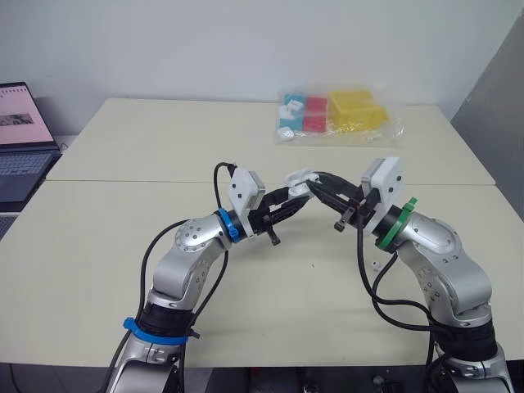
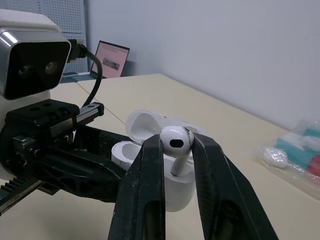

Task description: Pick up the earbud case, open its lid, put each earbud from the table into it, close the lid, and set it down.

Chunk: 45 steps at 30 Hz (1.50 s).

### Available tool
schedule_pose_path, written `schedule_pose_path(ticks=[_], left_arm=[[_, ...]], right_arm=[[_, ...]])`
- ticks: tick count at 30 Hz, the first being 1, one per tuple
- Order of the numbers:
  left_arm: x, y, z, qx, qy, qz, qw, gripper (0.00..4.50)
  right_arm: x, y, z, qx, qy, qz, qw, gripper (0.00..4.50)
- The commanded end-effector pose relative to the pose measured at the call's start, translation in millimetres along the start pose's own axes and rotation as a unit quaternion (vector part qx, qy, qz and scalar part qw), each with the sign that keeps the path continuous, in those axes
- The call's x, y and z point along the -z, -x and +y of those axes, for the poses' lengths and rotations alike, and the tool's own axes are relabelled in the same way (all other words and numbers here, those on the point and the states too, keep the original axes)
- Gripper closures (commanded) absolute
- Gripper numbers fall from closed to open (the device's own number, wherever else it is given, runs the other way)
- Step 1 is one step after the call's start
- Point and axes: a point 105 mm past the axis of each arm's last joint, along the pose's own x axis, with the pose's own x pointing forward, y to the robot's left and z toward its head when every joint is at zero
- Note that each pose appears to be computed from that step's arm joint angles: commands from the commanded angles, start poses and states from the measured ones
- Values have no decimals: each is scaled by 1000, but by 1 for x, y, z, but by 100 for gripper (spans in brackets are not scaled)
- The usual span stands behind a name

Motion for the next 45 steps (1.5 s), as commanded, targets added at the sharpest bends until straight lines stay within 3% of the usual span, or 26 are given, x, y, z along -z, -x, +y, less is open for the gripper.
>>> schedule_pose_path(ticks=[1,15,20,29,37,45], left_arm=[[-17,-2,-4,9,-23,-26,999,371],[-18,-2,-5,12,-26,-27,999,371],[-18,-2,-7,14,-32,-27,999,371],[-17,-2,-8,15,-33,-27,999,371],[-12,0,-6,9,-32,-21,999,371],[-6,3,-6,10,-33,-12,999,371]], right_arm=[[-6,2,-2,9,15,-14,1000,407],[15,5,0,-11,57,55,997,407],[17,7,5,-27,29,75,996,407],[12,7,1,-18,20,83,996,104],[-2,21,1,-37,7,80,996,102],[-7,61,-13,-87,15,166,982,102]])
